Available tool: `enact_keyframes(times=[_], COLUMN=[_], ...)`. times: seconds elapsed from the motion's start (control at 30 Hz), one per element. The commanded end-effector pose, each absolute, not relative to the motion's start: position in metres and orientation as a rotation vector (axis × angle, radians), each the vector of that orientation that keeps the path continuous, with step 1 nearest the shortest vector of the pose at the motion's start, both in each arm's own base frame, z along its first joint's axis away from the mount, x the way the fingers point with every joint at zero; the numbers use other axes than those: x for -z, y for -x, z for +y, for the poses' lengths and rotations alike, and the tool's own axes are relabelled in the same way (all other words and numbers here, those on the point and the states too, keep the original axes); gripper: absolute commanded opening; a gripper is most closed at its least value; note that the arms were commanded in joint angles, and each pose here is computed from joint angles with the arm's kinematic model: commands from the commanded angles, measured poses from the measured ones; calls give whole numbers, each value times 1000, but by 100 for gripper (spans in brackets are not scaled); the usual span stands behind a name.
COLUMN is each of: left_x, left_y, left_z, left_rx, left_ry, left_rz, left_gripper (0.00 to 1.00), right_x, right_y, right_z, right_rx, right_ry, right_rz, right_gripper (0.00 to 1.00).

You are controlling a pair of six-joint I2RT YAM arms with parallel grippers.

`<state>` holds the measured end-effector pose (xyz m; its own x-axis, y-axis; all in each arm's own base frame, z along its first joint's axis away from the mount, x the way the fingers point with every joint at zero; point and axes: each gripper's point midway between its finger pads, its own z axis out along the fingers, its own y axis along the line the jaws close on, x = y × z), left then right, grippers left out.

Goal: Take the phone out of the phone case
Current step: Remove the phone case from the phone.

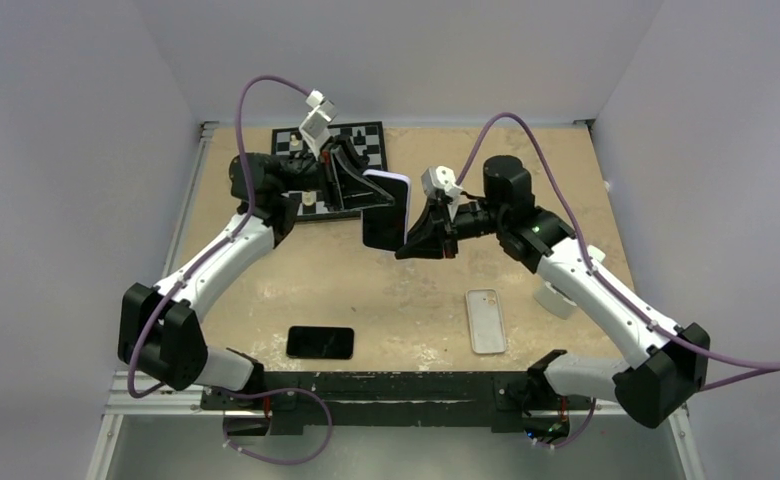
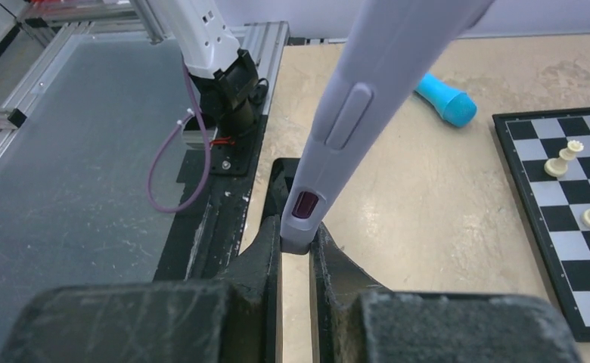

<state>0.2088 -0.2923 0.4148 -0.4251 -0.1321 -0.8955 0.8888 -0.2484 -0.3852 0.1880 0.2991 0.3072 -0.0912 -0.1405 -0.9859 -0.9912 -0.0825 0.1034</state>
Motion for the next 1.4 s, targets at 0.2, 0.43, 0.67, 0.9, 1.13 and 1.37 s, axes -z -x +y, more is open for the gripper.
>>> enact_keyframes(times=[0.2,0.43,0.67,0.9,1.13,1.37], left_x=[-418,-409,-409,-427,-427,-421], left_y=[-194,-205,-207,-195,-184,-171], left_z=[-306,-310,-312,-316,-309,-308], left_rx=[1936,1973,2022,2152,2329,2255], left_ry=[-972,-924,-898,-832,-693,-626], left_rz=[1353,1411,1441,1497,1510,1595], left_gripper=[0,0,0,0,0,0], right_x=[-315,-332,-339,-344,-356,-369], right_y=[-257,-262,-243,-224,-216,-211], right_z=[305,299,301,304,309,308], right_rx=[-852,-732,-759,-818,-864,-842], right_ry=[1374,1354,1392,1387,1384,1373], right_rz=[1312,1302,1260,1217,1177,1142], right_gripper=[0,0,0,0,0,0])
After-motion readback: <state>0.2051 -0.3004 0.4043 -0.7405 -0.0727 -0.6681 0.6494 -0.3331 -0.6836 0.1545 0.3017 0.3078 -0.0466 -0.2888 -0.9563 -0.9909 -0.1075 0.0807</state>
